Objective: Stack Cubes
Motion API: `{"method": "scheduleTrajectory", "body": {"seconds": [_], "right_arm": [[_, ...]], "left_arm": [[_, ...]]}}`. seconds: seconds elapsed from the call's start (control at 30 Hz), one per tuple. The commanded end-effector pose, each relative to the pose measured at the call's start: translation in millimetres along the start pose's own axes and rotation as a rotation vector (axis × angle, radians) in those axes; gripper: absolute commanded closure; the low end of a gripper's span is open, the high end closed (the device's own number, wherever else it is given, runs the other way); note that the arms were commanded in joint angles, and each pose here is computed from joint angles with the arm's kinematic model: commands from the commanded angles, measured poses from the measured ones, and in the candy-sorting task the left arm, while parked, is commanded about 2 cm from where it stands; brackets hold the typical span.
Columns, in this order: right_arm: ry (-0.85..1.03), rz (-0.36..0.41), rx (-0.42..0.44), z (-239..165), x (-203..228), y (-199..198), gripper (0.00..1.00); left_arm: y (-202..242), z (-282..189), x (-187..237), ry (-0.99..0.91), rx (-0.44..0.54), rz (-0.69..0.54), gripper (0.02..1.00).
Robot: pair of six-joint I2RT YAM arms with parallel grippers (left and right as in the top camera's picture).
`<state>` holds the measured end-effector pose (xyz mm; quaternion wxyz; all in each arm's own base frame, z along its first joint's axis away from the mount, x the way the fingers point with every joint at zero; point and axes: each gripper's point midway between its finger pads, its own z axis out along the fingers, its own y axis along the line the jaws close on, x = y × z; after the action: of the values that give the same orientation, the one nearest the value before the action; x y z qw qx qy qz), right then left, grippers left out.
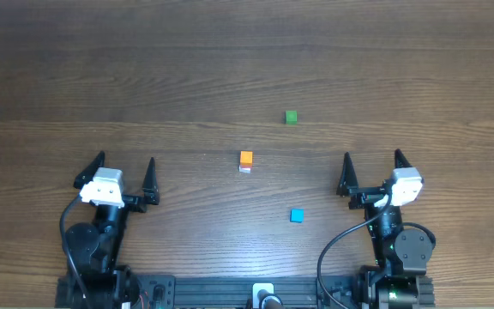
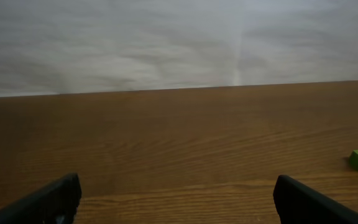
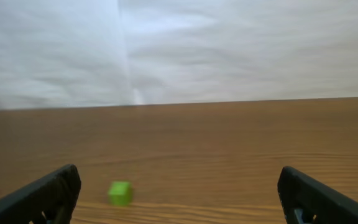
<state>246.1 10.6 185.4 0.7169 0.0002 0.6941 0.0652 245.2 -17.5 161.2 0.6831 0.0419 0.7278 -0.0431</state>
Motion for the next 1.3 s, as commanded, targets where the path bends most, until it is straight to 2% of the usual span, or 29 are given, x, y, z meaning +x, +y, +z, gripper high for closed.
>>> {"method": "scheduleTrajectory", "body": {"seconds": [0.03,0.27,0.4,0.53,0.63,0.7,0.9,1.13,1.3], "right_arm": [[0.024,0.064,-0.121,0.0,-29.4,23.4,0.009],[0.302,0.055,-0.109,32.5,-83.6,25.6,0.009],[0.474,0.088,-0.107,61.5,-94.5,26.3,0.007],[0.642,0.086,-0.162,94.5,-90.9,44.7,0.009],[0.761,0.063,-0.200,119.8,-73.0,67.5,0.009],[0.837,0.040,-0.188,134.2,-54.6,79.4,0.007],[1.068,0.030,-0.051,160.1,15.3,98.6,0.009],[1.290,-0.034,0.080,172.0,96.6,107.8,0.007],[1.353,-0.002,0.159,175.2,130.4,104.0,0.007]], "left_arm": [[-1.1,-0.1,0.9,-0.003,0.010,0.017,0.018],[-1.1,-0.1,0.9,-0.003,0.009,0.017,0.018],[-1.1,-0.1,0.9,-0.003,0.009,0.017,0.018],[-1.1,-0.1,0.9,-0.003,0.009,0.017,0.018],[-1.1,-0.1,0.9,-0.003,0.010,0.017,0.018],[-1.1,-0.1,0.9,-0.003,0.010,0.017,0.018],[-1.1,-0.1,0.9,-0.003,0.009,0.017,0.018],[-1.1,-0.1,0.9,-0.003,0.009,0.018,0.018],[-1.1,-0.1,0.9,-0.003,0.009,0.018,0.018]]}}
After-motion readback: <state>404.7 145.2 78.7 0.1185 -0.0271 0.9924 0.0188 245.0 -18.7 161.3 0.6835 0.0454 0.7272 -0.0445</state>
